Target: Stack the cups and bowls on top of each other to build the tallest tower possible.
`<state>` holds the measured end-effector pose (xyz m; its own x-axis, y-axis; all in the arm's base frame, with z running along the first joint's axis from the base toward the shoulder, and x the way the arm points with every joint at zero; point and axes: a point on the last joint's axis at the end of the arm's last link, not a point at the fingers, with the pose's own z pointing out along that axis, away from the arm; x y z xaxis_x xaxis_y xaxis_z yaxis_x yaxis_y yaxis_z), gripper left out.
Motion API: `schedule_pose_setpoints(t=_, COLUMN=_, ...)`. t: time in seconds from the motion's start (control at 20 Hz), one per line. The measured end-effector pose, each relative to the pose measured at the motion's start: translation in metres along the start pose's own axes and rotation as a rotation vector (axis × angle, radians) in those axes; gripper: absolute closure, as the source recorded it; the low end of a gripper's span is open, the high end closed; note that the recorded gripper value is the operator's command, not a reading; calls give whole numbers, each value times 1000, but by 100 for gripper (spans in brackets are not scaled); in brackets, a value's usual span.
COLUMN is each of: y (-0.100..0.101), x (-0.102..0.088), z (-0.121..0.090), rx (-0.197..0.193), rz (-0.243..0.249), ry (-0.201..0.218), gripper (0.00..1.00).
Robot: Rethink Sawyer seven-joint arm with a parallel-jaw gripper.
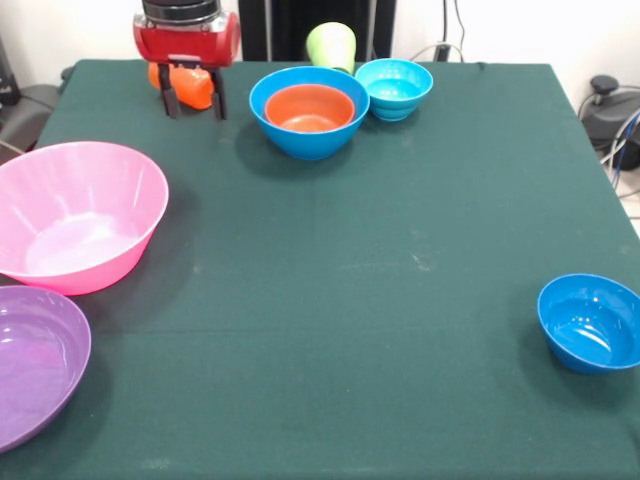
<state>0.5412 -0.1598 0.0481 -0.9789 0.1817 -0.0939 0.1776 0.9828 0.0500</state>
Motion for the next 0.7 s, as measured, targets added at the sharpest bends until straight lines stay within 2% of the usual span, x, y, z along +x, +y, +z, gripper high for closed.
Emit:
schedule_pose_setpoints(t=0.15, y=1, x=-3, z=-5, rx=3, rz=-25, ry=13, gripper=0)
schedule_pose_setpoints(t=0.4, y=2, x=-8, z=-16, rx=6, rz=-102, ry=54, gripper=0)
schedule_pose_setpoints(t=0.45, y=0, x=-12, z=-20, rx=5, rz=-134, ry=72, gripper=0)
schedule_pose_setpoints(t=0.65, y=-9, x=-21, z=-23, rx=3, rz=-180, ry=90, gripper=0)
schedule_pose_setpoints(t=0.7, y=-18, x=-29, z=-25, rx=-2, rz=-205, ry=90, gripper=0)
